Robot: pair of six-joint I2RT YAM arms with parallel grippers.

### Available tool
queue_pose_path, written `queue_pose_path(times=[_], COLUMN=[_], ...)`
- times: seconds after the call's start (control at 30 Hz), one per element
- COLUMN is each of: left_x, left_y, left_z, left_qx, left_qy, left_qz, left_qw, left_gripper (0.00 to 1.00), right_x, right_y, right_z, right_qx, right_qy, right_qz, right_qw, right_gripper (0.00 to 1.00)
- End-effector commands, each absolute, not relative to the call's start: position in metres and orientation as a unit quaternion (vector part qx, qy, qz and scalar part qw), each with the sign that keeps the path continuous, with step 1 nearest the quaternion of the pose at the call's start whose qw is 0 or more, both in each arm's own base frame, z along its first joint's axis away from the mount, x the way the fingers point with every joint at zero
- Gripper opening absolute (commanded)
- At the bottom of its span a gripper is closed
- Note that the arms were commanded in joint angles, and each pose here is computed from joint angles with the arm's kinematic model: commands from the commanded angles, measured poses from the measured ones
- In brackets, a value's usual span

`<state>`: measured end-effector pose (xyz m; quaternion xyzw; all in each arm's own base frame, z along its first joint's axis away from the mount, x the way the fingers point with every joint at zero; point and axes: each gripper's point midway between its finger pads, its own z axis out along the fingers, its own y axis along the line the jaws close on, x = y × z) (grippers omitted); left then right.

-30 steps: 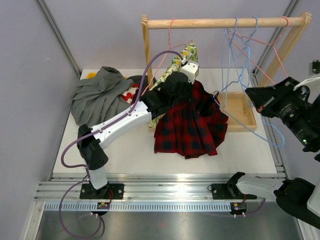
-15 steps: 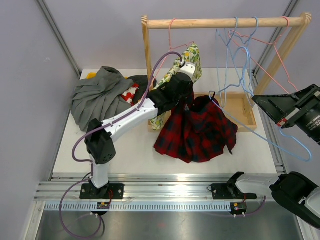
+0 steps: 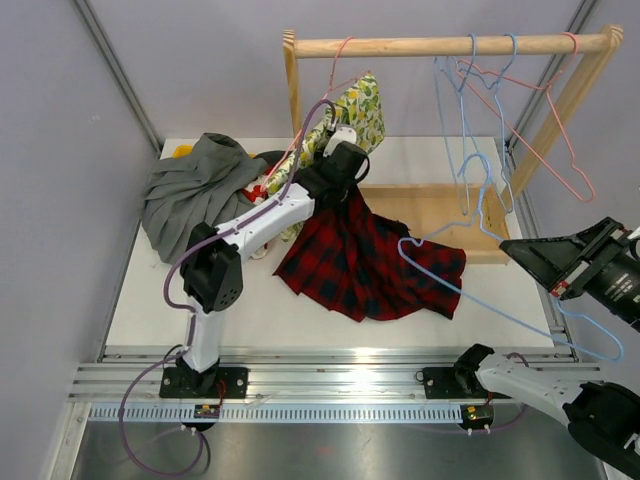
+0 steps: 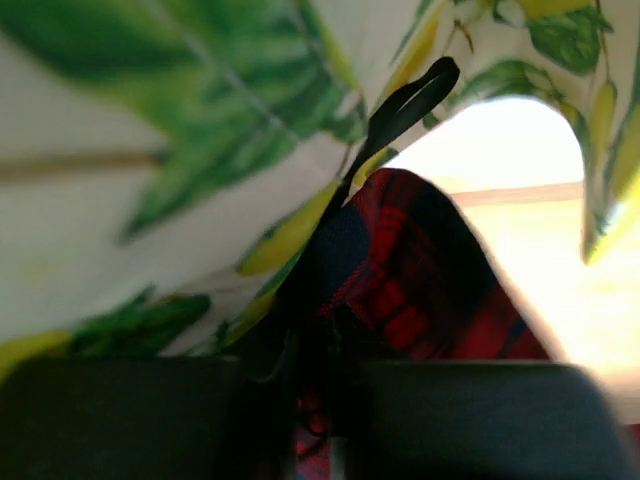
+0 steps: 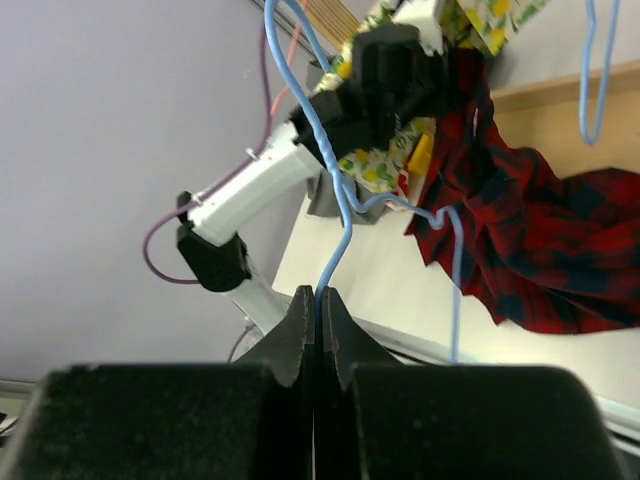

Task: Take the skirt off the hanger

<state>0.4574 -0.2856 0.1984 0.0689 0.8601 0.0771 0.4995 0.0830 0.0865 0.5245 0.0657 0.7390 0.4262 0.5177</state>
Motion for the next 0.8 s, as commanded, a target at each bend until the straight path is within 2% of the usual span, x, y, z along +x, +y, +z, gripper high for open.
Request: queue_pose_path(times=[0.0,0.03,0.07,0.1,0.27,0.47,0.57,0.77], left_x=[0.447,0.428,0.416,0.397,0.33,0.286,0.264,0.246], left_y=[-0.296,-0.3,-0.309,-0.335,-0.344,-0.359,-0.377,-0.408], left_z=[0.258,0.277,0.288,0.309,0.346,0.337,0.31,0.227], left_qx=[0.048,0.06,0.075,0.111,0.19,0.252,0.282,0.284], left_qy=[0.847,0.831,0.817,0.787,0.737,0.727,0.735,0.785], left_qz=[-0.025,-0.073,-0.11,-0.188,-0.294,-0.345,-0.357,-0.311], left_qw=[0.528,0.548,0.56,0.577,0.578,0.537,0.503,0.454], left_gripper=[0.33,0.73,0.88,0.99,0.99,0.99,0.99,0.99], right_x=[0.072,0.075,0.078,0.083,0.107,0.127,0.143,0.18], right_y=[0.074,0.073,0.072,0.071,0.082,0.089,0.092,0.092], right_z=[0.451,0.449,0.45,0.455,0.47,0.481,0.481,0.502], right_qx=[0.078,0.075,0.074,0.075,0.05,0.037,0.036,0.04], right_qy=[0.827,0.829,0.829,0.827,0.827,0.823,0.821,0.801], right_qz=[0.344,0.335,0.329,0.322,0.297,0.275,0.258,0.208], right_qw=[0.438,0.442,0.447,0.454,0.474,0.495,0.508,0.559], right_gripper=[0.0,0.0,0.0,0.0,0.0,0.0,0.0,0.0])
